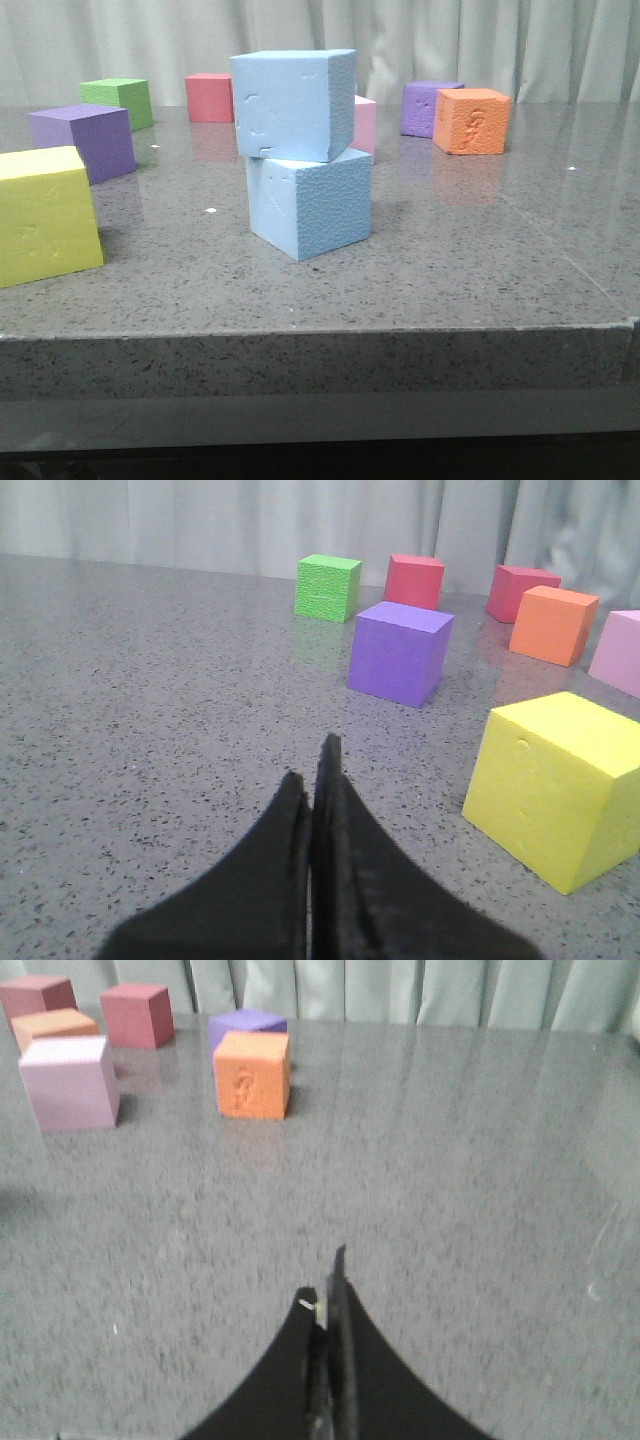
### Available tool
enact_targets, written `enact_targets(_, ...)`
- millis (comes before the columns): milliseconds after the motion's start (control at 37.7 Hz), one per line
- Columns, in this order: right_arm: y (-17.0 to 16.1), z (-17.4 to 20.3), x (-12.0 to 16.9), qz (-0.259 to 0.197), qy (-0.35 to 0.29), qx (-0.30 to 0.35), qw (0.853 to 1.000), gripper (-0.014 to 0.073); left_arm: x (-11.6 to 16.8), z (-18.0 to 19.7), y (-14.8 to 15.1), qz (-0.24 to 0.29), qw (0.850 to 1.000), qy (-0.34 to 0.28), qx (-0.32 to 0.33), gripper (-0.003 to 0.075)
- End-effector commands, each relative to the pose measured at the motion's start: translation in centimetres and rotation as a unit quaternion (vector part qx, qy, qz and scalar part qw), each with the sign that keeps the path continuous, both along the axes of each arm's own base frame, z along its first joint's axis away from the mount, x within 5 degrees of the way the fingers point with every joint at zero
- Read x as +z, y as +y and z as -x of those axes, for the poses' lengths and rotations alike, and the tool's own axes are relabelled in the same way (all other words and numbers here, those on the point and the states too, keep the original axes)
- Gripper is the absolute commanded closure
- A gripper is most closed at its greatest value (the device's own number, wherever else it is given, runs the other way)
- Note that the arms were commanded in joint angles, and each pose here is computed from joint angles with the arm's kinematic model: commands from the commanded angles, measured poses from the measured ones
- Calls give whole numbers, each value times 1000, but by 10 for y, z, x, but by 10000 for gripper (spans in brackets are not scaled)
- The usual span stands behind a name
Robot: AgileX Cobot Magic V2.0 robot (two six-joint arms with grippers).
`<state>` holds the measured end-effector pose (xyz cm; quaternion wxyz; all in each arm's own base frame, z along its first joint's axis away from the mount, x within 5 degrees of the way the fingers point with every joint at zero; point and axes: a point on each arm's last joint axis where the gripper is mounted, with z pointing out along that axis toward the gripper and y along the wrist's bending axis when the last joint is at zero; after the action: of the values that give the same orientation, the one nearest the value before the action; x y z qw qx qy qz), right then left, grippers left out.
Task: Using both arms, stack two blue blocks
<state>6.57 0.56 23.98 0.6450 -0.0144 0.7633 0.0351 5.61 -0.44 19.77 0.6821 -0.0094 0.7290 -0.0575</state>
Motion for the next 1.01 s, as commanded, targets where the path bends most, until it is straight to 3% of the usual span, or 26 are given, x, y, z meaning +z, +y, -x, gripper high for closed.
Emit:
enact_targets(0,-2,3,-6,9,-53,-9,999,663,7,1,1,3,999,-46,3,741)
enact_targets(265,-2,11,-46,9,-59,-10,998,663,7,1,1,3,999,-46,3,741)
enact_targets(982,-2,11,-47,9,-49,-9,999,663,7,1,1,3,999,-46,3,741)
